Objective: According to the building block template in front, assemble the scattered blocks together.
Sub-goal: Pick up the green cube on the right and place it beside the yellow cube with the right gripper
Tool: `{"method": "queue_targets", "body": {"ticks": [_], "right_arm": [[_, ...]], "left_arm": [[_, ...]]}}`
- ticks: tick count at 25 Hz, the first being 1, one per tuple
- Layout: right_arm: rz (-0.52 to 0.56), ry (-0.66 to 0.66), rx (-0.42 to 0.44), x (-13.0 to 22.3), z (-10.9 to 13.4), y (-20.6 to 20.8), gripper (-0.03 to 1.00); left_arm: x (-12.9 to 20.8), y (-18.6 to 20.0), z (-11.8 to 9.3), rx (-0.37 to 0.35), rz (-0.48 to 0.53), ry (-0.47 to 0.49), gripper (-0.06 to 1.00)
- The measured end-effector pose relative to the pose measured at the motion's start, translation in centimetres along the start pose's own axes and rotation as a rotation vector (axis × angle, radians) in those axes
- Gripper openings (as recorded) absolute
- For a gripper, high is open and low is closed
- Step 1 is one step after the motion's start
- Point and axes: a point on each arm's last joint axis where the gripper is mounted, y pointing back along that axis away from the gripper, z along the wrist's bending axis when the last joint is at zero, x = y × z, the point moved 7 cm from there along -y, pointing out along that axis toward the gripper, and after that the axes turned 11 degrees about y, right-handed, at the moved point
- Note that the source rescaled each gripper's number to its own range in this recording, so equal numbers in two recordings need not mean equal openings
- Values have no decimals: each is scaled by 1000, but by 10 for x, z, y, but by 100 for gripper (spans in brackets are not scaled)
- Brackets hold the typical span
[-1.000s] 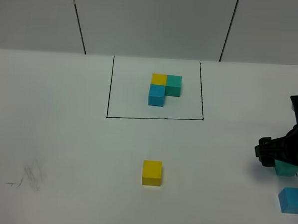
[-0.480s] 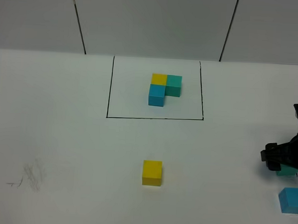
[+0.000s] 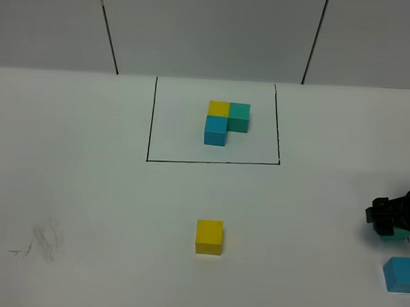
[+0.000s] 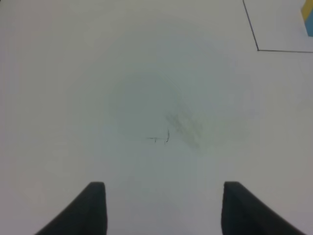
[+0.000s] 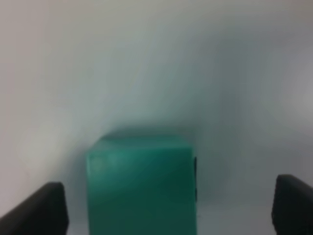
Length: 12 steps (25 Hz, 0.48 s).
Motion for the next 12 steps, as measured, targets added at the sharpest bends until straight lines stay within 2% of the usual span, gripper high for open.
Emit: {"method": "queue_targets", "body": {"ticks": [6,8,10,12], "right_arm": [[43,11,-18,8,4,-15,77],[33,14,-18,6,4,-16,71],[19,22,-17,4,4,-16,57],[7,33,-17,2,4,-16,36]], "left_arm": [[0,0,0,0,0,0,15],[0,0,0,0,0,0,15],[0,0,0,0,0,0,15],[0,0,0,0,0,0,15]]}}
